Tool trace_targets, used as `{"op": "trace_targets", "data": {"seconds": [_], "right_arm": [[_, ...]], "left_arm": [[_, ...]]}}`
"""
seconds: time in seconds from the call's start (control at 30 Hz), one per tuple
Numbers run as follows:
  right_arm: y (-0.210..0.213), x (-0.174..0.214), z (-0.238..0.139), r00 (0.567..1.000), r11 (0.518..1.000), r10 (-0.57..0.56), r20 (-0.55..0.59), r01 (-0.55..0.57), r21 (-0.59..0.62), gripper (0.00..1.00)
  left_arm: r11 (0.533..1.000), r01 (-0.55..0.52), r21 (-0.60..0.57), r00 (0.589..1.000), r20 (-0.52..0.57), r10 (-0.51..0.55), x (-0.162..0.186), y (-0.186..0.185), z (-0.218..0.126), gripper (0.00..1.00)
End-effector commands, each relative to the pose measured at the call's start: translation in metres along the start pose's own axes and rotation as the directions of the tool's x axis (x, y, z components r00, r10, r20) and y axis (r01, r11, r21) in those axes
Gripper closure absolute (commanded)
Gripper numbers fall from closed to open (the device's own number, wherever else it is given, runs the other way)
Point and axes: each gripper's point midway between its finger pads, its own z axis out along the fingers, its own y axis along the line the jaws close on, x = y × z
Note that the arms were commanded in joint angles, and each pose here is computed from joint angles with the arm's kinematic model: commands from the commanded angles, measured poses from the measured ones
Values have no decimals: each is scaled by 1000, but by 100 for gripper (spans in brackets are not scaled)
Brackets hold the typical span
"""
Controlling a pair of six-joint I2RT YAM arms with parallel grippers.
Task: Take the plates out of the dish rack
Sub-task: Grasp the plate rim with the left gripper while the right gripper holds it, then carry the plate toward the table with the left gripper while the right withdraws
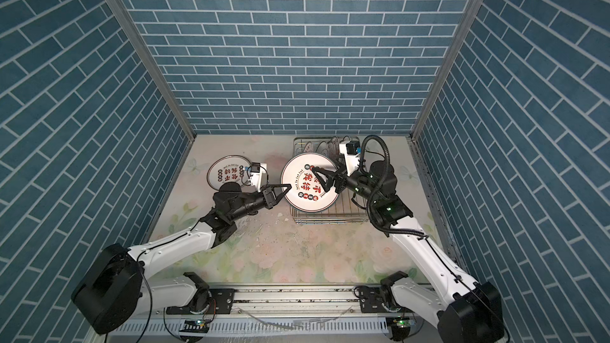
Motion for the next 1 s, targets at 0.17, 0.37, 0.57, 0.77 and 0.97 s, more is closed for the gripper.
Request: {"op": "trace_targets", "data": {"seconds": [0.17,0.37,0.57,0.77,0.97], "right_arm": [[13,-10,-7,998,998,-10,55,13,-54,1],[14,-14,-13,995,999,-37,97,41,-36,1],[35,-8,-13,996,985,-61,66,71,-159,1],[57,6,-3,989,968,-146,38,150,-199,1],[69,31,22,967,959,-245,-69,232,-162,1]], "left_arm": [[998,-31,47,998,61,28,-21,-21,0,100],[997,-63,-39,994,93,66,-32,-18,-12,100],[975,-78,-209,980,161,113,-59,-3,-42,100],[951,5,-309,961,266,82,-82,26,-76,100],[927,128,-352,919,394,23,-98,61,-106,100]]}}
